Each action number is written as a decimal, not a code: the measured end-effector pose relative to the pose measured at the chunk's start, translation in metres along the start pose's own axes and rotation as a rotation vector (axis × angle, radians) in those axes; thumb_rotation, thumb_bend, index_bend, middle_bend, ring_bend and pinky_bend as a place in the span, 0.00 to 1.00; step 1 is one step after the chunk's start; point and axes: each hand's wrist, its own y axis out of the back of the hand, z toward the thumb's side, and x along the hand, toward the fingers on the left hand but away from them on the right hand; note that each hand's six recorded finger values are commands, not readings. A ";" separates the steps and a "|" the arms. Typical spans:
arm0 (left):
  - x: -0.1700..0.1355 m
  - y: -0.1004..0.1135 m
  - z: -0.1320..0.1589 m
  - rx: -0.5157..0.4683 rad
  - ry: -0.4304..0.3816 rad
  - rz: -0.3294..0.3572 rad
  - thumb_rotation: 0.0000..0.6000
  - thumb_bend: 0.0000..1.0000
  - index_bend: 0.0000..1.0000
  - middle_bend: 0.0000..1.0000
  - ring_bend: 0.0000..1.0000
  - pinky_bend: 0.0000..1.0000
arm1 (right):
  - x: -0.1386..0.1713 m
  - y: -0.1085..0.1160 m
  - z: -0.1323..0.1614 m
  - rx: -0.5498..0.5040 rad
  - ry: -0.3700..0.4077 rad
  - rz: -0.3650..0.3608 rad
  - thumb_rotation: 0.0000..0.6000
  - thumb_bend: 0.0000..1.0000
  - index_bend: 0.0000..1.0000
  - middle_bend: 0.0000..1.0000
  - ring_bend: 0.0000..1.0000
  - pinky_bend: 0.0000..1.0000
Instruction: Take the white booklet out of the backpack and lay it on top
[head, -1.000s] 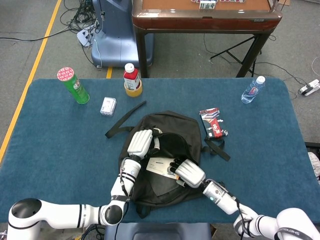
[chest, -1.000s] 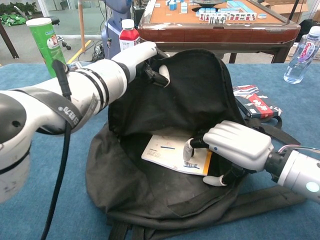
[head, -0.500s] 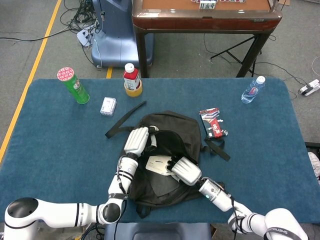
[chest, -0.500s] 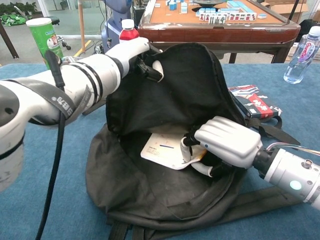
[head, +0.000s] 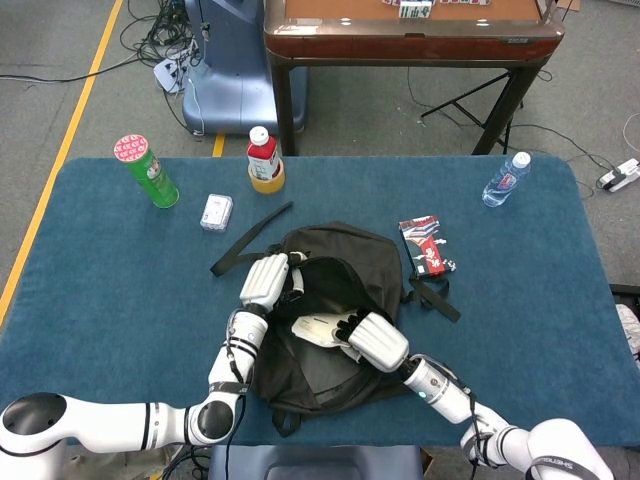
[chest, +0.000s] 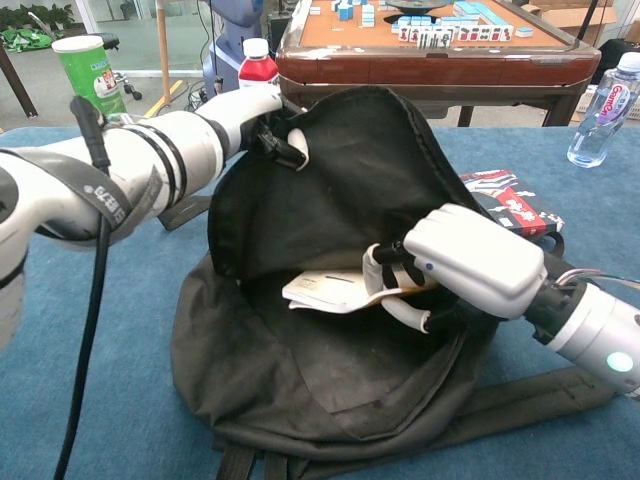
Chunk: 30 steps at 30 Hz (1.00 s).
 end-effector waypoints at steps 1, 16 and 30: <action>0.000 -0.001 -0.001 0.006 0.001 -0.003 1.00 0.81 0.59 0.42 0.33 0.07 | 0.001 0.005 0.001 -0.006 0.007 -0.010 1.00 0.59 0.88 0.71 0.64 0.67; -0.005 -0.008 -0.021 0.079 0.013 -0.012 1.00 0.81 0.58 0.41 0.32 0.07 | 0.025 0.121 0.016 -0.190 0.028 -0.165 1.00 0.60 0.90 0.73 0.66 0.70; -0.032 -0.026 -0.031 0.187 -0.069 -0.078 1.00 0.81 0.56 0.39 0.31 0.07 | 0.038 0.251 -0.027 -0.296 -0.098 -0.413 1.00 0.60 0.90 0.73 0.66 0.70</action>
